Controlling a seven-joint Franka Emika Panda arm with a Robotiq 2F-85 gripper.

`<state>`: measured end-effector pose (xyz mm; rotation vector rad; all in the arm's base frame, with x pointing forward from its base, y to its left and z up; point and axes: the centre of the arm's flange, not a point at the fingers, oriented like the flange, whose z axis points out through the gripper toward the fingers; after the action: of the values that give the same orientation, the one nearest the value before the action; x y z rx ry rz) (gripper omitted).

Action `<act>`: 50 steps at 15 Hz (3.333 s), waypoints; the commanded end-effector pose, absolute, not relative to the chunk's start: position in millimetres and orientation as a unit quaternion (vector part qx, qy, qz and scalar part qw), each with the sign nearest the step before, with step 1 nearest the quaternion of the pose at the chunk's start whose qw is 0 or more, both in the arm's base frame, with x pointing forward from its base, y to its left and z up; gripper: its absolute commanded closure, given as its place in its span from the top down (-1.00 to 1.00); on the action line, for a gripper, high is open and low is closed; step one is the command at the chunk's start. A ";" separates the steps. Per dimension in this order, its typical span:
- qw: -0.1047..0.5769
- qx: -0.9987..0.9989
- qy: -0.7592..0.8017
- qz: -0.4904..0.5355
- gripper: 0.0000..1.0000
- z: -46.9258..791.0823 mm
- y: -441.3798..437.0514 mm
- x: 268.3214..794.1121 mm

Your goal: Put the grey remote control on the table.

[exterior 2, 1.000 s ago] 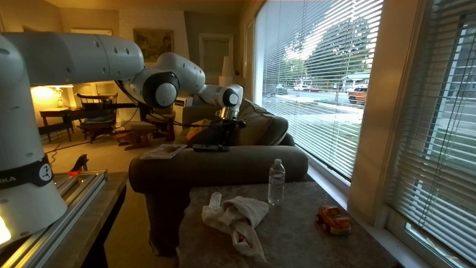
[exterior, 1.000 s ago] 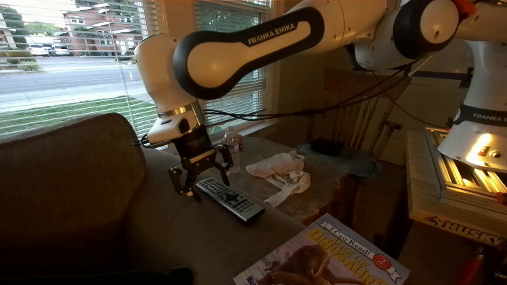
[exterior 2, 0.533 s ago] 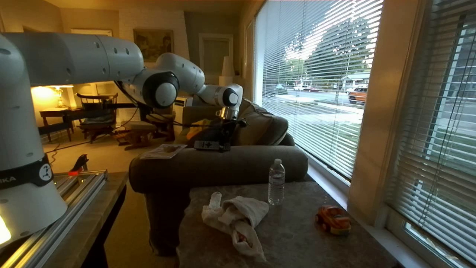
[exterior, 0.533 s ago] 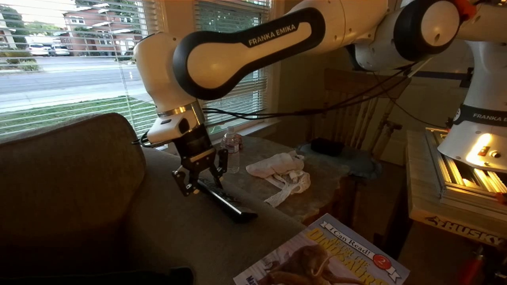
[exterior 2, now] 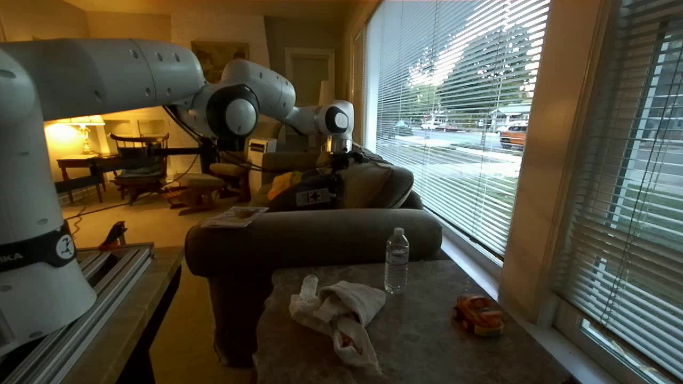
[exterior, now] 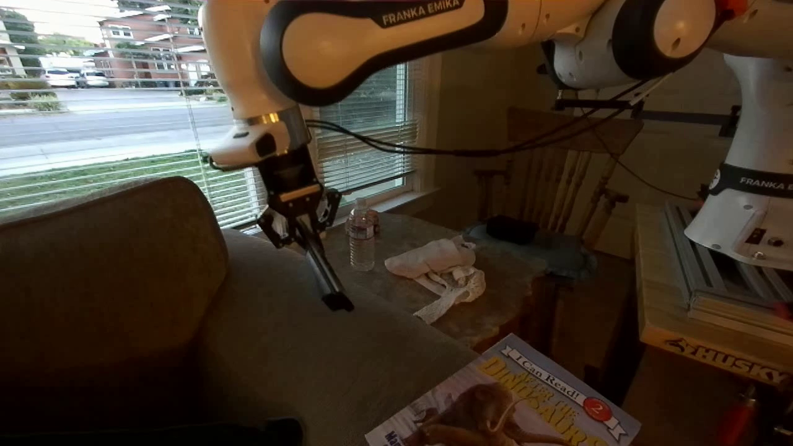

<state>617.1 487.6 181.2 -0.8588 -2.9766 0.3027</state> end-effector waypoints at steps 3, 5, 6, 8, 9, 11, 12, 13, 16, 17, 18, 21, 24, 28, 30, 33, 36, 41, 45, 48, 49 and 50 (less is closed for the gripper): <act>-0.035 -0.409 -0.909 0.076 -0.92 249.9 436.0 582.4; -0.042 -0.456 -0.887 0.053 -0.92 260.3 426.6 584.7; -0.045 -0.479 -0.876 0.044 -0.92 263.9 423.6 587.0; -0.051 -0.524 -0.850 0.029 -0.92 269.2 417.3 592.9; -0.056 -0.546 -0.835 0.024 -0.92 270.4 415.1 595.6; -0.066 -0.587 -0.807 0.006 -0.92 270.7 412.9 600.1; -0.074 -0.608 -0.791 -0.002 -0.92 270.9 412.1 602.6; -0.083 -0.625 -0.776 -0.013 -0.92 271.8 412.2 604.8; -0.073 -0.618 -0.783 -0.006 -0.69 274.2 454.2 672.9; -0.073 -0.618 -0.783 -0.005 -0.69 272.6 453.6 673.0; -0.073 -0.618 -0.783 -0.004 -0.69 271.3 453.3 673.0; -0.072 -0.618 -0.783 -0.002 -0.69 269.9 453.1 672.8; -0.081 -0.642 -0.762 -0.015 -0.92 281.2 445.3 667.2; -0.058 -0.725 -0.685 -0.046 -0.92 300.0 434.1 628.3; -0.051 -0.760 -0.646 -0.057 -0.92 307.8 441.1 611.0; -0.035 -0.809 -0.584 -0.056 -0.92 308.9 458.2 590.1; -0.034 -0.848 -0.526 -0.064 -0.92 306.1 470.1 575.2; -0.046 -0.893 -0.442 -0.076 -0.92 306.5 487.6 558.3; -0.043 -0.889 -0.450 -0.068 -0.69 309.1 533.8 615.8; -0.044 -0.890 -0.448 -0.069 -0.69 309.2 533.0 616.6; -0.045 -0.890 -0.448 -0.070 -0.69 309.2 532.8 616.9; -0.045 -0.890 -0.448 -0.070 -0.69 309.2 532.7 616.9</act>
<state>616.9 532.7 309.2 -2.8798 -1.4475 -0.2249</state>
